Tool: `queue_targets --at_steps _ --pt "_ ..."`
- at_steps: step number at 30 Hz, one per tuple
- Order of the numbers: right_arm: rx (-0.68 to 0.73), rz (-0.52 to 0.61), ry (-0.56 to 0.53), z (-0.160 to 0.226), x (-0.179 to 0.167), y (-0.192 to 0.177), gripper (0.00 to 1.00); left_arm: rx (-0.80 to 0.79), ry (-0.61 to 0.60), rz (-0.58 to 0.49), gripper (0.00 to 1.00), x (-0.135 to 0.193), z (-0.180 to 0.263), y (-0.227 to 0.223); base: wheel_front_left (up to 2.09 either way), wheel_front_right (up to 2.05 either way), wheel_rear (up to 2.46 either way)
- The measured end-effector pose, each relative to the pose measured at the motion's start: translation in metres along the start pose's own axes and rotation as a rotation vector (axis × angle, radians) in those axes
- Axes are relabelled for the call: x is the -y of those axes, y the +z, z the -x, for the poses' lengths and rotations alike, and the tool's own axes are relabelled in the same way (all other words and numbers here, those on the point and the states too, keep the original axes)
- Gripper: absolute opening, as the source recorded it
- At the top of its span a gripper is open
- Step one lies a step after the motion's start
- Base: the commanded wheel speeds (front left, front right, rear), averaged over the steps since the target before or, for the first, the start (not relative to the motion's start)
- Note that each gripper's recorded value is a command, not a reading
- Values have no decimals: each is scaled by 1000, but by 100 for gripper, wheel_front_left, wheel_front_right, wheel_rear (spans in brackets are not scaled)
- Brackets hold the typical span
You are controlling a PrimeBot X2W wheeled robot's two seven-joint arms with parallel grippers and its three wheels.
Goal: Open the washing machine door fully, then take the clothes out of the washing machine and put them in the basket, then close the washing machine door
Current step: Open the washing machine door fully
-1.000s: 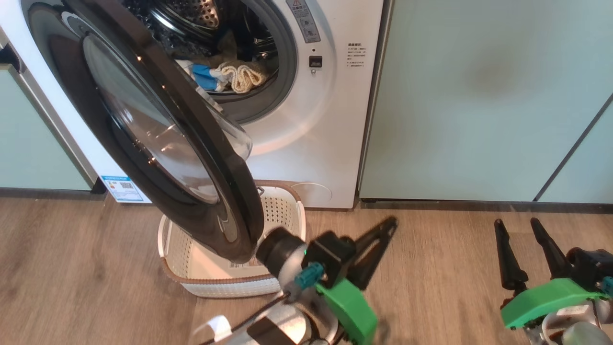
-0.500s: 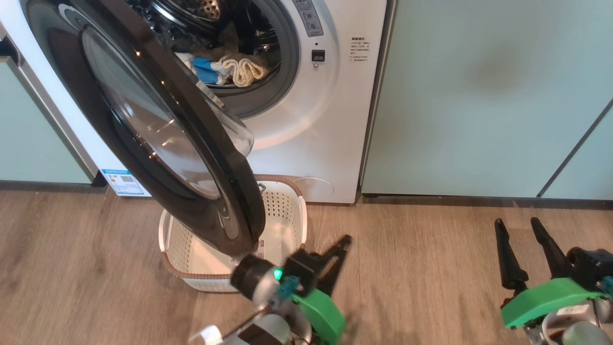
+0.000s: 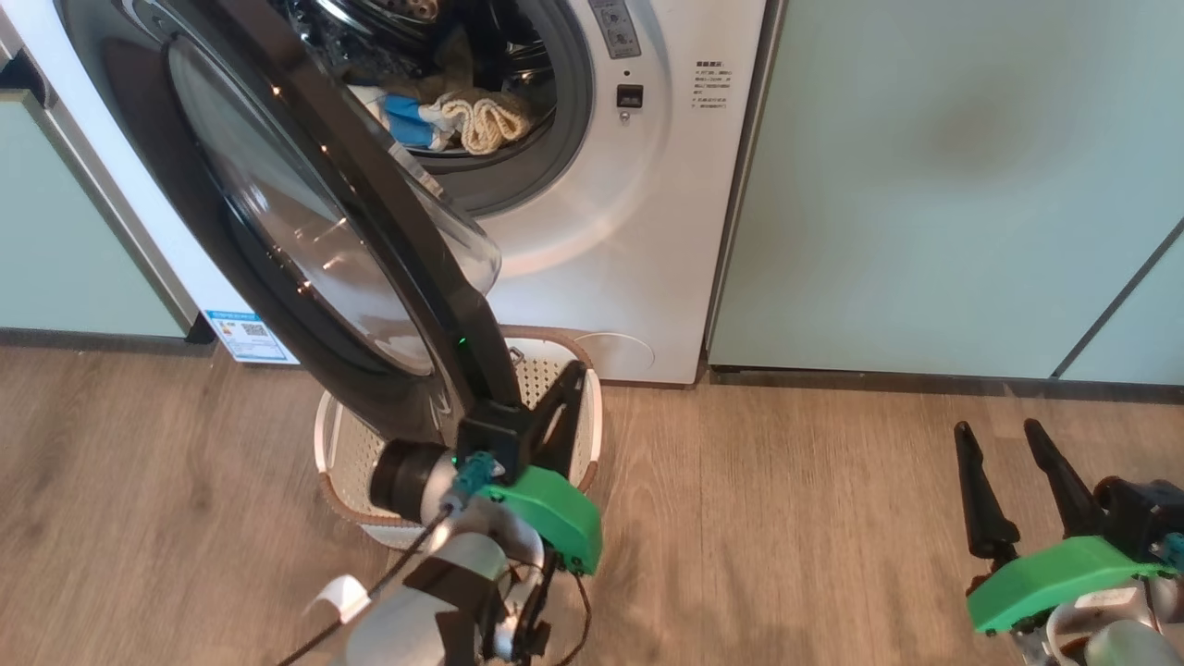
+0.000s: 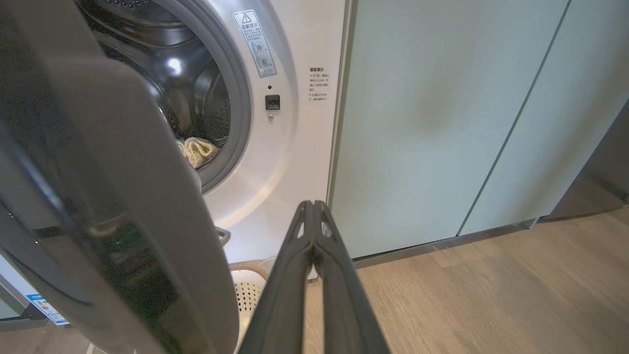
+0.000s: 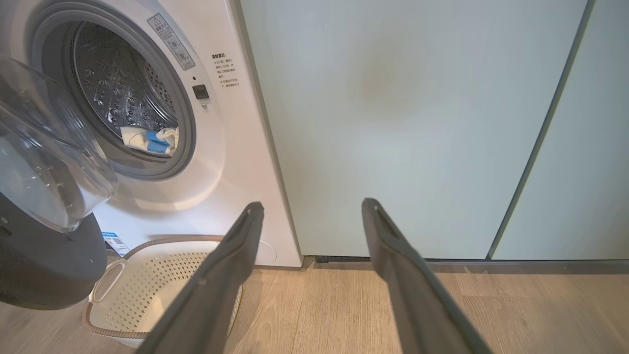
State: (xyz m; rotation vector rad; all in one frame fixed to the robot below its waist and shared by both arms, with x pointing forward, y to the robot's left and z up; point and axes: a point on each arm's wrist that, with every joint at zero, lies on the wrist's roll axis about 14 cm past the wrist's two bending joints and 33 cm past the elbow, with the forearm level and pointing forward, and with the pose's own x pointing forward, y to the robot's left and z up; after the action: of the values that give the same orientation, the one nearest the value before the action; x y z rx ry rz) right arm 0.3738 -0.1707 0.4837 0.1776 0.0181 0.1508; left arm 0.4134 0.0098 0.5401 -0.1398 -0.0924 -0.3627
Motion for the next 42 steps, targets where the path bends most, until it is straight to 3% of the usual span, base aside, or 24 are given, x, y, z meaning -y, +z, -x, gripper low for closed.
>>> queue_targets --at_steps 8,42 --pt "-9 -1 12 -4 -4 -3 100 12 82 2 0 -27 0 4 0 0 0" --pt "-16 -16 133 -28 -46 -6 100 18 175 -23 0 -61 35 7 0 0 0"
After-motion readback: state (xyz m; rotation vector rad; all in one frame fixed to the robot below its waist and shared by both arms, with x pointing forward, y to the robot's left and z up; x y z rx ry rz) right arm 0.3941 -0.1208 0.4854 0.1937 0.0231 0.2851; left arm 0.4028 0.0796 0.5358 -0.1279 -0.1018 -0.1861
